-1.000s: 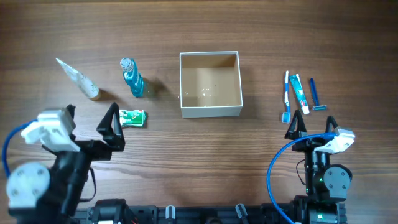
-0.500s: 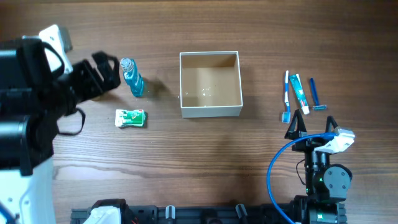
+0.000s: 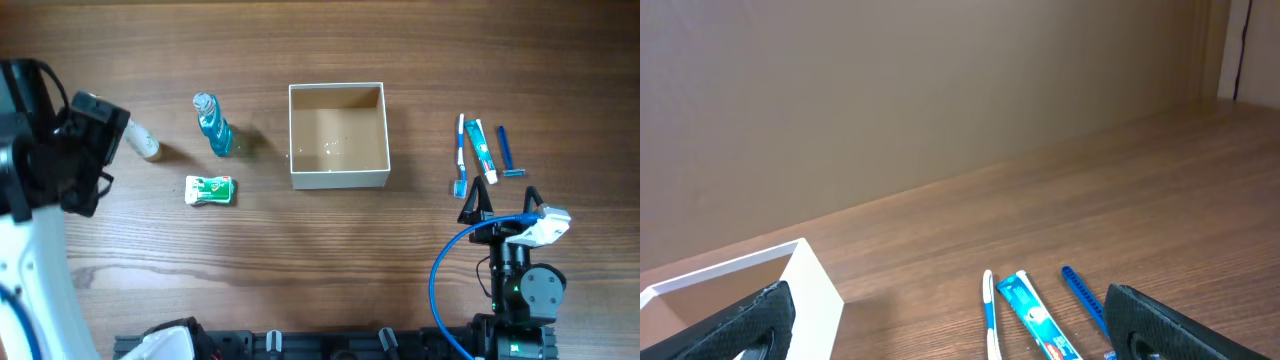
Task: Pack container
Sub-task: 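Move the left gripper over the white Pantene tube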
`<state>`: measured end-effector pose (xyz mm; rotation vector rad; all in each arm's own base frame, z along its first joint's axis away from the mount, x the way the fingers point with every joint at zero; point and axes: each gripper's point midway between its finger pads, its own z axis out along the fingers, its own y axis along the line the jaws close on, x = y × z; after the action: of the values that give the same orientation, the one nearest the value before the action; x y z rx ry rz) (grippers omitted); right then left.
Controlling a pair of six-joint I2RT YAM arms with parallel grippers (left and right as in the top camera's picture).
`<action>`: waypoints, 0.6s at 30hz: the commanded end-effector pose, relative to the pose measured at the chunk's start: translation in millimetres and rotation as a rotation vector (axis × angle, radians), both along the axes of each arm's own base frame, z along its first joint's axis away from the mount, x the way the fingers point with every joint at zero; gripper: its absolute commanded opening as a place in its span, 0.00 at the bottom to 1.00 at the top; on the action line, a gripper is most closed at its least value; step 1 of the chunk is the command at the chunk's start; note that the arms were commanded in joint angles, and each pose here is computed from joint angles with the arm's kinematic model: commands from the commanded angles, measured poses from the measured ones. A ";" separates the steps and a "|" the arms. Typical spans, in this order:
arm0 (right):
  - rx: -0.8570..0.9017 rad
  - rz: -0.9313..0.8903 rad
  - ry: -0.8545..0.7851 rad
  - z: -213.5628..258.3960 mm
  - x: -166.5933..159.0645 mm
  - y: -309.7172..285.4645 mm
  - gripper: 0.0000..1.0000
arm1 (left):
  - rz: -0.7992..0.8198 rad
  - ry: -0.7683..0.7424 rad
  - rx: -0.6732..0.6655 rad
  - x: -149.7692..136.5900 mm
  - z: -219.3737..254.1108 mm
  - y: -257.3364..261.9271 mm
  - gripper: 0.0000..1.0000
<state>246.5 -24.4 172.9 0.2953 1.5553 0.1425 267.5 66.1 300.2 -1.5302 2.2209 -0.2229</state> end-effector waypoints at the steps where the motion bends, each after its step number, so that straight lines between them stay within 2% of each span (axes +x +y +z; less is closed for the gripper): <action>1: -0.007 0.000 -0.001 -0.1 0.2 0.4 1.00 | 0.106 0.128 -0.084 15.4 -33.7 10.9 0.99; 4: -0.006 0.000 -0.001 0.0 0.2 0.4 1.00 | 0.082 0.175 -0.127 36.7 -56.6 13.7 1.00; 6: -0.007 0.000 -0.001 -0.1 0.2 0.4 1.00 | 0.001 0.130 -0.161 57.7 -58.2 13.0 0.99; 9: -0.007 0.000 -0.001 0.0 0.2 0.4 1.00 | -0.015 0.066 -0.155 72.3 -45.9 25.9 0.99; 13: -0.006 0.000 -0.001 -0.1 0.2 0.5 1.00 | 0.002 0.002 -0.086 73.3 -22.0 53.5 0.99; 18: -0.006 0.000 -0.001 0.0 0.2 0.4 1.00 | 0.066 0.029 -0.064 56.9 -20.2 80.6 1.00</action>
<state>246.5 -24.3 173.0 0.2949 1.5550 0.1429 335.5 133.5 275.2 -1.6603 2.1975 -0.2959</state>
